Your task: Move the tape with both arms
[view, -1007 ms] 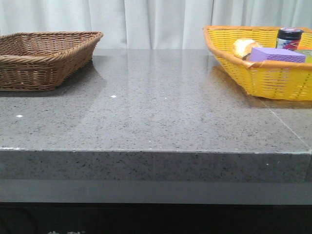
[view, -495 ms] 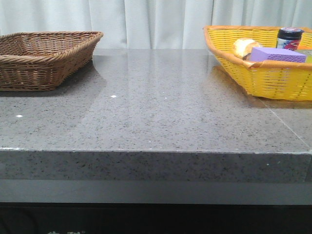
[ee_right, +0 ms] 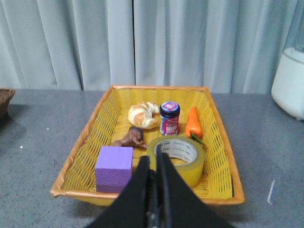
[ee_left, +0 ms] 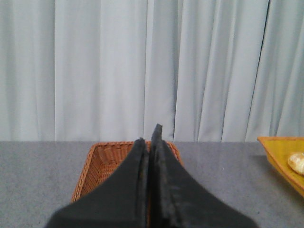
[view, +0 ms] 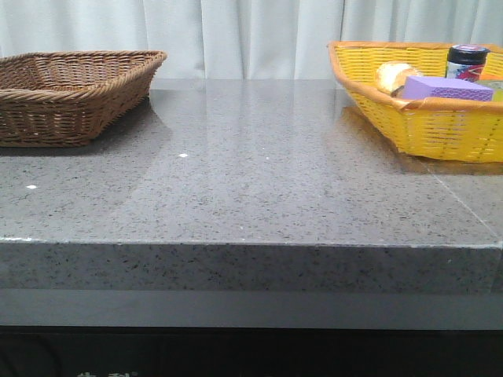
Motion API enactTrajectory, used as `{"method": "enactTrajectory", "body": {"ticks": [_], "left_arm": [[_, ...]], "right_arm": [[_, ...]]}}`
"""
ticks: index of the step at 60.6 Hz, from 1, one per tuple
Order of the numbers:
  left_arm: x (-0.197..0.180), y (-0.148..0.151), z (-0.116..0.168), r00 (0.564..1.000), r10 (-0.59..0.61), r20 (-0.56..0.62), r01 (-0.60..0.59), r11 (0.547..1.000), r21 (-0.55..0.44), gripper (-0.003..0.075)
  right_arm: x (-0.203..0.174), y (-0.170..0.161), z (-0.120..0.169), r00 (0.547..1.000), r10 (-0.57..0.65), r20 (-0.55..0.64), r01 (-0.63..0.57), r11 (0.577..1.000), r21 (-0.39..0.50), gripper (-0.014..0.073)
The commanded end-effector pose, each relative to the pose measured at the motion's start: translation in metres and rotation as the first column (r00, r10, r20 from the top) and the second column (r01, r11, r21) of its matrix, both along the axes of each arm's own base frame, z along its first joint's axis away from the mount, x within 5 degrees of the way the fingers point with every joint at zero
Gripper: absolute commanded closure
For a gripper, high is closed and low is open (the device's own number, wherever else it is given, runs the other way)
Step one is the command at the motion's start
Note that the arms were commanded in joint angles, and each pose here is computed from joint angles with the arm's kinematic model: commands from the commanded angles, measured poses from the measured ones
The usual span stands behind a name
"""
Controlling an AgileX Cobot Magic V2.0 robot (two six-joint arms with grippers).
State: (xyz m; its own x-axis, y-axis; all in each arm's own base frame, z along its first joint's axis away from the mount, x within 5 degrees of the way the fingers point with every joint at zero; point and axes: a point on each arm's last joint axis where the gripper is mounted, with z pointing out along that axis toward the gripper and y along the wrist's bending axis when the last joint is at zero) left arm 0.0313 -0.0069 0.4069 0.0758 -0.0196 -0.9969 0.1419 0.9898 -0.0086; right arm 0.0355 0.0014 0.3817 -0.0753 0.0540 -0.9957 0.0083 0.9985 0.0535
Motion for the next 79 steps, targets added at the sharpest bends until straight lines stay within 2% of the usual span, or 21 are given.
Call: {"method": "enactTrajectory", "body": {"ticks": [1,15,36,41,45,51,53,57,61,71,79], "left_arm": [[0.02,-0.002,0.015,0.999,-0.002,-0.032,0.002,1.0,-0.01,0.0741],[0.07,-0.007,0.003,0.978,-0.004,-0.208,0.004,1.0,0.0,0.0741],[0.12,-0.013,-0.02,0.925,-0.007,-0.381,0.009,1.0,0.002,0.074],[0.127,-0.013,-0.024,0.916,-0.002,-0.401,0.007,1.0,0.012,0.072],[0.129,-0.014,-0.025,0.913,-0.001,-0.408,0.007,1.0,0.013,0.0651],[0.129,-0.014,-0.025,0.915,-0.001,-0.404,0.007,1.0,0.013,0.0435],[0.129,-0.013,-0.025,0.915,-0.001,-0.403,0.007,1.0,0.013,0.035],[0.129,-0.013,-0.025,0.915,-0.001,-0.403,0.007,1.0,0.013,0.023],[0.129,-0.014,-0.025,0.912,-0.001,-0.411,0.008,1.0,0.013,0.0179],[0.128,-0.015,-0.026,0.91,-0.01,-0.414,0.014,1.0,0.008,0.0219],[0.126,-0.03,-0.026,0.906,-0.095,-0.412,0.117,0.993,0.028,0.0229]], "right_arm": [[0.014,-0.001,0.016,1.0,-0.006,-0.012,0.006,1.0,0.003,0.0663],[0.053,-0.002,-0.001,0.972,-0.001,-0.235,0.004,1.0,0.01,0.0663],[0.09,-0.004,-0.019,0.919,-0.005,-0.395,0.007,1.0,0.004,0.065],[0.096,-0.004,-0.021,0.911,-0.007,-0.413,0.008,1.0,0.001,0.0559],[0.098,-0.005,-0.023,0.906,-0.007,-0.424,0.008,1.0,0.002,0.0438],[0.098,-0.005,-0.023,0.904,-0.007,-0.427,0.008,1.0,0.002,0.0186],[0.098,-0.005,-0.023,0.904,-0.007,-0.427,0.008,1.0,0.002,0.0128],[0.098,-0.005,-0.023,0.904,-0.006,-0.428,0.008,1.0,0.002,0.0024],[0.098,-0.005,-0.024,0.9,-0.006,-0.435,0.008,1.0,0.002,0.0002],[0.097,-0.004,-0.026,0.891,-0.005,-0.454,0.007,1.0,0.003,0.0003],[0.102,-0.005,-0.016,0.898,-0.012,-0.44,0.024,0.999,0.021,0.0003]]}}
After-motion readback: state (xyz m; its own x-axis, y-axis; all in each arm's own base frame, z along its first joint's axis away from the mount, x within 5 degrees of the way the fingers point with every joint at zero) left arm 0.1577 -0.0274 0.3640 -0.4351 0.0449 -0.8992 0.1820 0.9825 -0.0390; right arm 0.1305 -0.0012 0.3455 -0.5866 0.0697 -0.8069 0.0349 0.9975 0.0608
